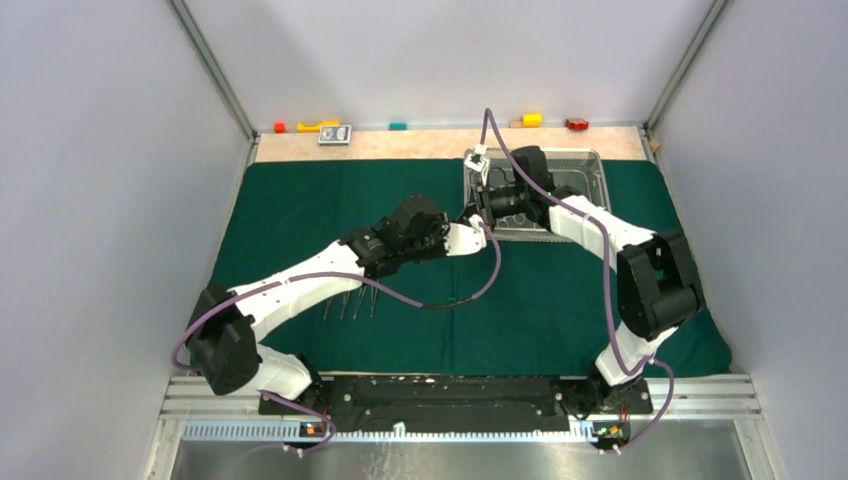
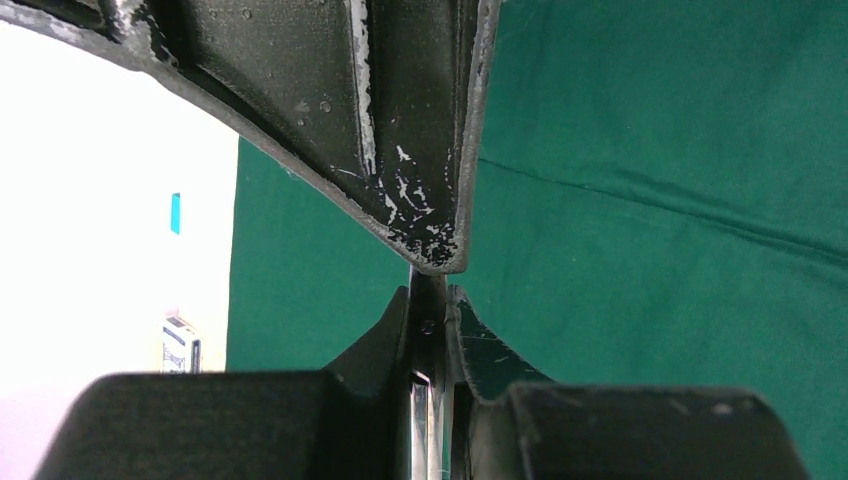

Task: Open and lay out the surgical kit
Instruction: Place the medical item in the surgical kit.

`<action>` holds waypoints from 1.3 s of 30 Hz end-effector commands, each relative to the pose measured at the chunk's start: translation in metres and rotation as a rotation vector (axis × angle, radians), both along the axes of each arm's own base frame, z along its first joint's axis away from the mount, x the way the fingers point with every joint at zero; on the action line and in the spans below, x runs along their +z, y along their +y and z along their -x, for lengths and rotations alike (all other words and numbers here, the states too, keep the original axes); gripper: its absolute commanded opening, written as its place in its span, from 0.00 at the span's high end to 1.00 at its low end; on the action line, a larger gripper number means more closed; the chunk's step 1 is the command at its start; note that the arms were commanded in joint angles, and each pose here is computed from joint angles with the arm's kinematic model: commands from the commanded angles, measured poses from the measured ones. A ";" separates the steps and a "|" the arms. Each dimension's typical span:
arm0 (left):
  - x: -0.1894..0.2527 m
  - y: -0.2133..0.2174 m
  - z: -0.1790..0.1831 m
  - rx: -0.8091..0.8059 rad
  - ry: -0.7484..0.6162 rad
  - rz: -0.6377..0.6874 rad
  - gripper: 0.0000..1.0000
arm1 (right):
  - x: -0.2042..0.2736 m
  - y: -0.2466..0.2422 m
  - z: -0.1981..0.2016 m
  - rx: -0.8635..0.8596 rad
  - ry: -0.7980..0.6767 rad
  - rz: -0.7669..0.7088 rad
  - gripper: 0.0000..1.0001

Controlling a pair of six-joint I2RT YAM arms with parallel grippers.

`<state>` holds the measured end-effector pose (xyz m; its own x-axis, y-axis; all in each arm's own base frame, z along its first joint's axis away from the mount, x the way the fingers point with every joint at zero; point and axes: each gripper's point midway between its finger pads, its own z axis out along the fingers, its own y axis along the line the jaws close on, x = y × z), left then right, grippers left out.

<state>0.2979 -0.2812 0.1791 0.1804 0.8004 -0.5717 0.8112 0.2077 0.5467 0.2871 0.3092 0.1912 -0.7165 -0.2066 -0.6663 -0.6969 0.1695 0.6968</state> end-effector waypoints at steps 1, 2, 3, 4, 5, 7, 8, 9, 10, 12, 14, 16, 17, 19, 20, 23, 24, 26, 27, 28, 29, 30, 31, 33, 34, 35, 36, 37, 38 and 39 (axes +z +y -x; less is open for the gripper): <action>0.013 -0.008 0.000 0.020 0.017 0.055 0.96 | 0.023 0.007 -0.007 0.020 -0.099 -0.026 1.00; 0.014 -0.008 0.000 0.028 0.021 0.066 0.97 | 0.024 0.006 -0.008 0.019 -0.103 -0.024 0.99; 0.015 -0.007 0.001 0.041 0.029 0.080 0.99 | 0.024 0.006 -0.007 0.021 -0.105 -0.022 0.96; 0.016 -0.007 0.001 0.058 0.036 0.094 1.00 | 0.024 0.005 -0.007 0.020 -0.110 -0.019 0.93; 0.017 -0.006 0.001 0.079 0.044 0.112 1.00 | 0.026 0.004 -0.007 0.018 -0.119 -0.016 0.88; 0.016 -0.004 0.002 0.127 0.060 0.151 1.00 | 0.027 0.001 -0.010 0.004 -0.140 -0.006 0.76; 0.014 -0.003 0.003 0.151 0.070 0.172 1.00 | 0.028 -0.002 -0.011 -0.003 -0.152 -0.001 0.71; 0.012 0.000 0.003 0.185 0.076 0.196 1.00 | 0.029 -0.005 -0.013 -0.013 -0.165 0.004 0.65; 0.009 0.001 0.003 0.216 0.083 0.221 1.00 | 0.031 -0.009 -0.017 -0.028 -0.178 0.009 0.59; 0.001 0.005 0.005 0.275 0.110 0.265 1.00 | 0.037 -0.021 -0.025 -0.067 -0.210 0.015 0.50; -0.009 0.004 0.011 0.317 0.172 0.304 1.00 | 0.040 -0.033 -0.034 -0.111 -0.240 0.027 0.46; -0.018 0.003 0.017 0.363 0.240 0.337 1.00 | 0.042 -0.046 -0.042 -0.153 -0.266 0.041 0.45; -0.023 0.003 0.020 0.391 0.272 0.357 1.00 | 0.042 -0.053 -0.047 -0.181 -0.280 0.052 0.45; -0.031 0.002 0.026 0.447 0.333 0.407 1.00 | 0.039 -0.065 -0.053 -0.221 -0.294 0.071 0.44; -0.035 0.002 0.028 0.480 0.362 0.434 1.00 | 0.037 -0.069 -0.056 -0.237 -0.297 0.081 0.44; -0.050 0.003 0.025 0.625 0.433 0.483 1.00 | 0.031 -0.076 -0.061 -0.269 -0.309 0.110 0.44; -0.059 0.005 0.024 0.680 0.455 0.493 1.00 | 0.031 -0.077 -0.062 -0.275 -0.322 0.120 0.44; -0.073 0.009 0.024 0.775 0.507 0.521 1.00 | 0.030 -0.080 -0.064 -0.291 -0.325 0.138 0.44; -0.080 0.011 0.025 0.814 0.540 0.532 1.00 | 0.029 -0.082 -0.066 -0.293 -0.346 0.151 0.44; -0.086 0.013 0.025 0.849 0.570 0.546 1.00 | 0.030 -0.083 -0.067 -0.295 -0.358 0.158 0.44; -0.091 0.014 0.025 0.881 0.608 0.563 1.00 | 0.030 -0.084 -0.068 -0.300 -0.365 0.163 0.44; -0.095 0.016 0.024 0.909 0.641 0.577 1.00 | 0.030 -0.085 -0.068 -0.303 -0.370 0.166 0.44; -0.099 0.018 0.025 0.945 0.672 0.583 1.00 | 0.029 -0.087 -0.069 -0.307 -0.372 0.170 0.44; -0.105 0.024 0.025 1.005 0.702 0.592 1.00 | 0.025 -0.088 -0.069 -0.309 -0.372 0.178 0.44; -0.106 0.027 0.024 1.036 0.713 0.609 1.00 | 0.023 -0.089 -0.070 -0.311 -0.372 0.182 0.44; -0.106 0.029 0.023 1.061 0.731 0.627 1.00 | 0.022 -0.089 -0.070 -0.312 -0.373 0.184 0.44; -0.107 0.029 0.025 1.083 0.756 0.647 1.00 | 0.020 -0.090 -0.070 -0.313 -0.373 0.187 0.44; -0.107 0.027 0.026 1.086 0.780 0.658 1.00 | 0.018 -0.090 -0.070 -0.313 -0.371 0.191 0.44; -0.107 0.025 0.027 1.089 0.796 0.663 1.00 | 0.017 -0.090 -0.071 -0.313 -0.370 0.192 0.44; -0.109 0.023 0.028 1.098 0.810 0.666 1.00 | 0.016 -0.090 -0.071 -0.312 -0.367 0.191 0.44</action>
<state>0.2731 -0.2441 0.0648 -0.8169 0.0121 -0.5767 0.2087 0.9383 -0.2759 0.3561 0.2237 0.1940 -0.5548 -0.1610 -0.8163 -0.7570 0.5048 0.4149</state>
